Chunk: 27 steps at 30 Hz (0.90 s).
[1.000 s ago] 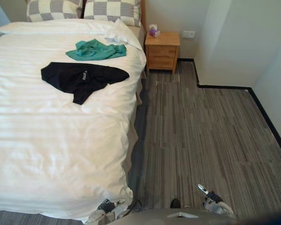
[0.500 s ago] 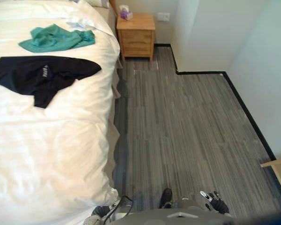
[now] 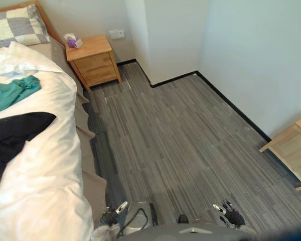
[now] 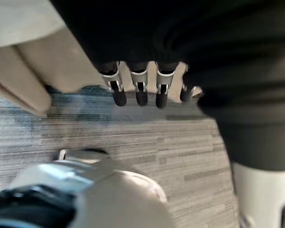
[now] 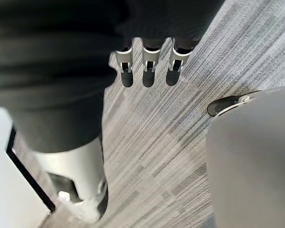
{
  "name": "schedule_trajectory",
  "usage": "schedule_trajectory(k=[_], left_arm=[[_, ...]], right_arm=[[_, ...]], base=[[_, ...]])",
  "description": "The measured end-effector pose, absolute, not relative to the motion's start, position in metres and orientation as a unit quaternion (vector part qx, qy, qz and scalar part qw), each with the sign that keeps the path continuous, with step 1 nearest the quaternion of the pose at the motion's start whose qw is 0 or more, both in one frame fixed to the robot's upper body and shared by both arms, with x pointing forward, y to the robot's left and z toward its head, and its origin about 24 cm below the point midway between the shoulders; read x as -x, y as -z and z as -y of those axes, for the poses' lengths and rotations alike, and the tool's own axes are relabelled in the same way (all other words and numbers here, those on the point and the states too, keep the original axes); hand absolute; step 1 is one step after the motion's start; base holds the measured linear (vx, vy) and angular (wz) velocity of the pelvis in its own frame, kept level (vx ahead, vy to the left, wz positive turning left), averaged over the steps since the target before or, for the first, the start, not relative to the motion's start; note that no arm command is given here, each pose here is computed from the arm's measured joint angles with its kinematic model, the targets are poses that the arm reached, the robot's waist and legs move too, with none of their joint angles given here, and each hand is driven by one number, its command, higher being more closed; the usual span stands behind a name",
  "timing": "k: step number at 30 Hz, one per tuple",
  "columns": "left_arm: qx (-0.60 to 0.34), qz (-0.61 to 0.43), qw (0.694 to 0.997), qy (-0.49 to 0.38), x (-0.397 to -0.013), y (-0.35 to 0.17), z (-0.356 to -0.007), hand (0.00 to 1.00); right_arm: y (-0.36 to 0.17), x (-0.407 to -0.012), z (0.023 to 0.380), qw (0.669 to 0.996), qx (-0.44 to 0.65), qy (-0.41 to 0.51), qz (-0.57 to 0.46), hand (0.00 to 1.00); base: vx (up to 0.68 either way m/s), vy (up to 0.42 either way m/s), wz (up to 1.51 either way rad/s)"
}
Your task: Tidy the bed and pick cloth on bed and put in laundry
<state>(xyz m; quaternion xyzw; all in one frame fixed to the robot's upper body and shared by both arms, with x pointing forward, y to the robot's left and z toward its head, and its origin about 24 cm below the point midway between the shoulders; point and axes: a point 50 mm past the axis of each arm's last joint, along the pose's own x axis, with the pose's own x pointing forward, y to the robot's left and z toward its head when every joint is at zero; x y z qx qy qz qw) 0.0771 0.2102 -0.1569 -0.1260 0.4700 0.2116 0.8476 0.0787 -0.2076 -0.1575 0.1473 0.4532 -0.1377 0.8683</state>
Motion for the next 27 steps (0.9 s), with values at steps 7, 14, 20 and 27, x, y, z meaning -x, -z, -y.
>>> schedule_trajectory(k=[7, 14, 20, 27], left_arm=[[0.146, -0.472, 0.837, -0.237, -0.084, 0.157, -0.209, 0.0], [0.118, -0.496, 0.828, -0.233, -0.077, 0.158, -0.222, 0.0], [0.126, -0.504, 0.821, -0.237, -0.074, 0.16, -0.216, 0.0], [0.156, -0.491, 0.824, -0.237, -0.078, 0.161, -0.201, 0.0]], right_arm=[[0.153, -0.091, 0.2, 0.882, -0.132, 0.119, -0.437, 0.0], [0.155, -0.089, 0.203, 0.873, -0.14, 0.144, -0.445, 0.0], [0.159, -0.071, 0.208, 0.85, -0.182, 0.203, -0.451, 0.0], [0.157, -0.074, 0.213, 0.849, -0.182, 0.217, -0.446, 0.0]], base=[[0.27, 0.128, 0.22], [0.23, -0.011, 1.05], [0.33, -0.247, 1.35], [0.5, -0.408, 0.24]])
